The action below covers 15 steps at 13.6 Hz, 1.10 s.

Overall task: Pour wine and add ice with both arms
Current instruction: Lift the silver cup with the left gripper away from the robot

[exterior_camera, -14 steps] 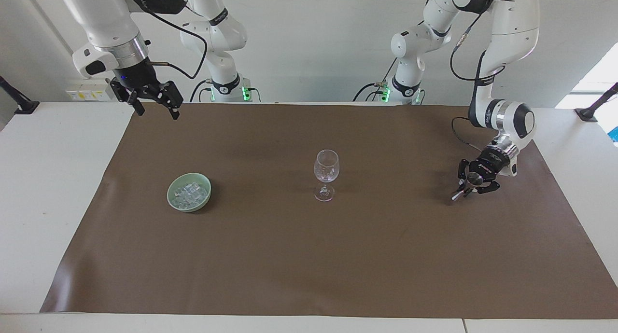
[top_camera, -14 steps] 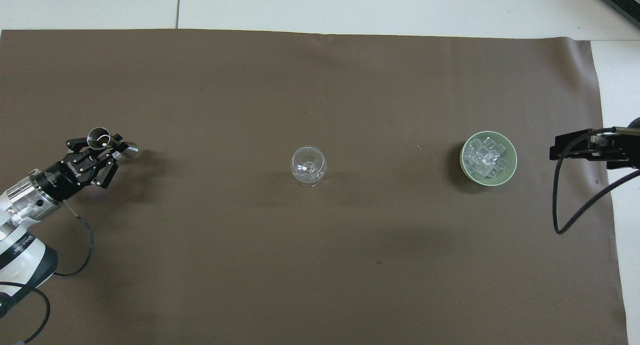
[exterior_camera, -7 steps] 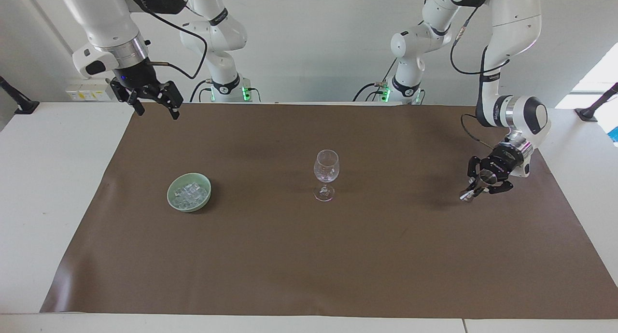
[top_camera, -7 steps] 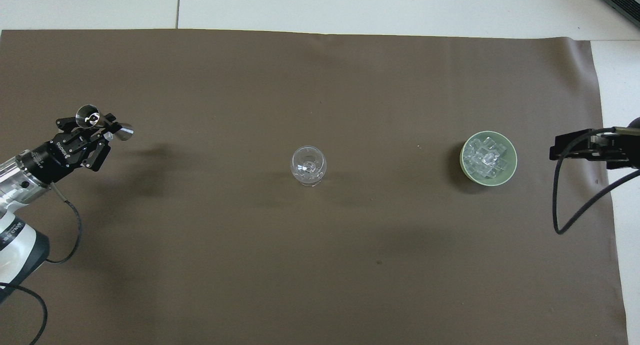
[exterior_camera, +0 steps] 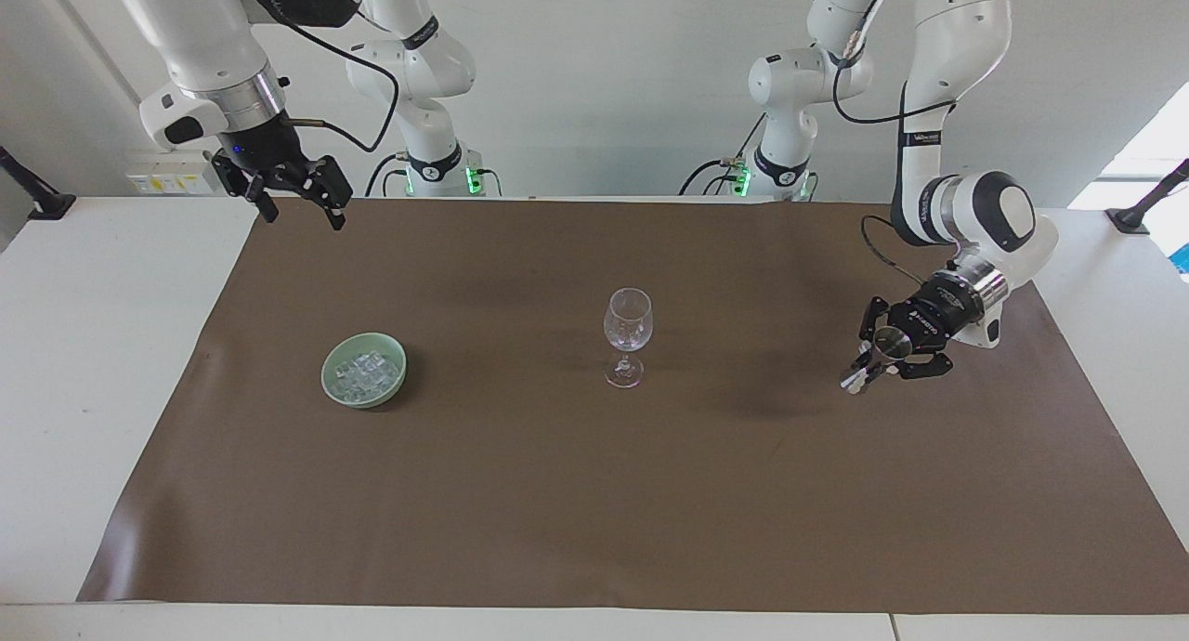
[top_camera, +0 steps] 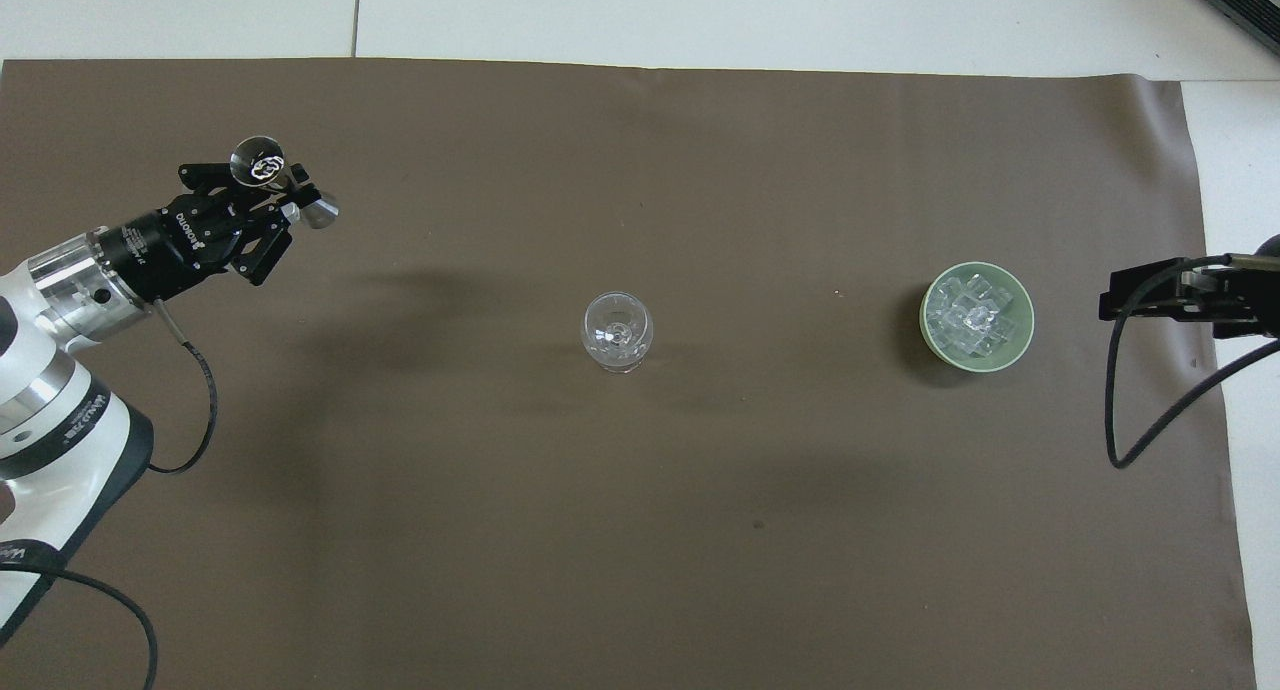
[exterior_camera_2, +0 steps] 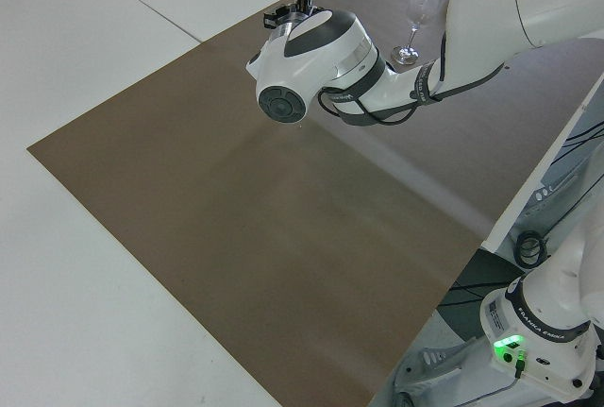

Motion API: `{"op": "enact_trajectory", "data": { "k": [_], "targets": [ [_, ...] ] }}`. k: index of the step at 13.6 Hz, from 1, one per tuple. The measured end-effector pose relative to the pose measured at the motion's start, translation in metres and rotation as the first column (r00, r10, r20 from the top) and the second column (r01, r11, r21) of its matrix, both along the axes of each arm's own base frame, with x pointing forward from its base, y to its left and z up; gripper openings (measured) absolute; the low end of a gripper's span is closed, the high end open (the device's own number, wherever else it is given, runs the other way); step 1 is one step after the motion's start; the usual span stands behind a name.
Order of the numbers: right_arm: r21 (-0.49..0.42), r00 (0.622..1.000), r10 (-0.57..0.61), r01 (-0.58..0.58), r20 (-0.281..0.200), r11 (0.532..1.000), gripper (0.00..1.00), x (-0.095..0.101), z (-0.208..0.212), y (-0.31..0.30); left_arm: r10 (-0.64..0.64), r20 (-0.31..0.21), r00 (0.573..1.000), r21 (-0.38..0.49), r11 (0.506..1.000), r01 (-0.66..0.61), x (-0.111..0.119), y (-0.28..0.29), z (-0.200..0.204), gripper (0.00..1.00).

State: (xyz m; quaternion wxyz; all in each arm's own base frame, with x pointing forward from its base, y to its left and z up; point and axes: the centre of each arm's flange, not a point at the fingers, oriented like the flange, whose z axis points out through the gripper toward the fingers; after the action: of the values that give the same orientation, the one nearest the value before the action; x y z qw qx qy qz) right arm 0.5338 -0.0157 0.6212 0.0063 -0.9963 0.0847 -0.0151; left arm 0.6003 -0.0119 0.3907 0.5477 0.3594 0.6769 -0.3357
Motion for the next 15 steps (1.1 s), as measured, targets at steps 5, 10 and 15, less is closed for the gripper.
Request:
{"op": "enact_trajectory", "data": {
  "k": [5,10,15],
  "targets": [
    [0.000,1.000,0.000,0.000,0.000,1.000,1.00,0.000,0.000,0.000,0.007,-0.060,0.998,-0.003,1.000,-0.007,0.018,-0.061,0.044,0.22],
    [0.000,1.000,0.000,0.000,0.000,1.000,1.00,0.000,0.000,0.000,-0.065,-0.031,0.997,0.099,0.993,0.068,0.016,-0.121,0.064,0.22],
    [0.000,1.000,0.000,0.000,0.000,1.000,1.00,0.000,0.000,0.000,-0.133,0.022,0.991,0.198,0.972,0.126,0.007,-0.153,0.086,0.22]
  ]
}}
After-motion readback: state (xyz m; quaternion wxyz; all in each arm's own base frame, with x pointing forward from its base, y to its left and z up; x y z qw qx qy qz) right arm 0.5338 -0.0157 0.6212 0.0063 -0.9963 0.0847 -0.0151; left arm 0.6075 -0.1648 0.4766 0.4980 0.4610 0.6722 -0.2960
